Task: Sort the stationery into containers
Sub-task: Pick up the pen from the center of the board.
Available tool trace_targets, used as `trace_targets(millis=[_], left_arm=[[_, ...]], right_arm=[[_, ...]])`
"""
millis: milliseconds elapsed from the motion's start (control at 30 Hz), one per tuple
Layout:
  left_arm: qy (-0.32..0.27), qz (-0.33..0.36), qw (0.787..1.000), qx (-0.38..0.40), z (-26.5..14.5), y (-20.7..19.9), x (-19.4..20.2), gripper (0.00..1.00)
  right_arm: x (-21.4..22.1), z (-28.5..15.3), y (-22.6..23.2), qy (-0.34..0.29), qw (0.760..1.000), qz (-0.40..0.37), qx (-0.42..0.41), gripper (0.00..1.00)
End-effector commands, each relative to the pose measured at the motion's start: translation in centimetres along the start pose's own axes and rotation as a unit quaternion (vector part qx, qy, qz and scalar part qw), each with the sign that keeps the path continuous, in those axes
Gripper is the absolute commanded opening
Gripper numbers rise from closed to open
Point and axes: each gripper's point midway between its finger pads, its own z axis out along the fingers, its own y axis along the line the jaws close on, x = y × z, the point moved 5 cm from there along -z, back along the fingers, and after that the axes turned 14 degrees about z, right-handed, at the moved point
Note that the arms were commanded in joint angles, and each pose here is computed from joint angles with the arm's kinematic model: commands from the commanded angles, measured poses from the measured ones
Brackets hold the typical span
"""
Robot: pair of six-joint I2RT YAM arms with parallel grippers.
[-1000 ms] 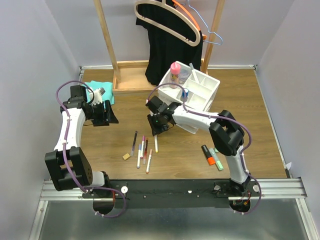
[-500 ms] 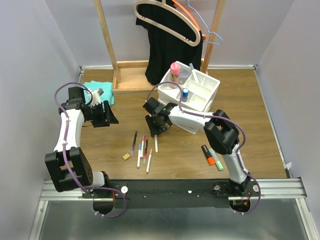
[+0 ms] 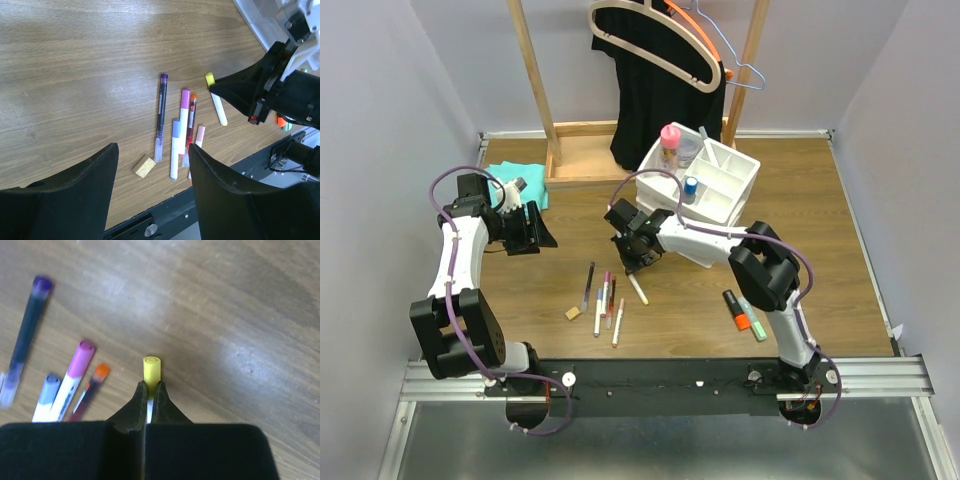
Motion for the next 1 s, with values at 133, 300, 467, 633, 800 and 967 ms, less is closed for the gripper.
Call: trace_targets(millis=[133, 300, 467, 633, 800, 967], left_arm=[[-0.007, 0.016, 1.000, 0.009, -0.7, -0.3, -0.8, 0.66], [-0.014, 0.042, 0.999, 0.025, -0.9, -0.5, -1.5, 0.66], [-0.030, 0.078, 0.996, 0.025, -1.0, -1.0, -2.0, 0.67], [-0.034, 0.078, 0.996, 0.028, -0.6, -1.3, -2.3, 0.67], [-0.039, 0.079, 0.996, 0.029, -0.3, -1.6, -2.4, 0.67], [-0.036, 0.081, 0.996, 0.021, -0.3, -1.4, -2.2, 0.67]], right_arm=[[-4.4, -13.2, 6.5, -0.135, 0.959, -0.147, -0.203, 0.01], [-7.5, -22.6, 8.2, -0.320, 0.882, -0.198, -0.283, 0.00], [-11.5, -31.5, 5.5, -0.527, 0.797, -0.194, -0.224, 0.01], [-15.6, -35.8, 0.8, -0.617, 0.757, -0.165, -0.139, 0.01], [-19.0, -36.7, -6.4, -0.634, 0.764, -0.109, -0.055, 0.01], [-20.0, -37.1, -10.3, -0.640, 0.764, -0.085, -0.011, 0.01]])
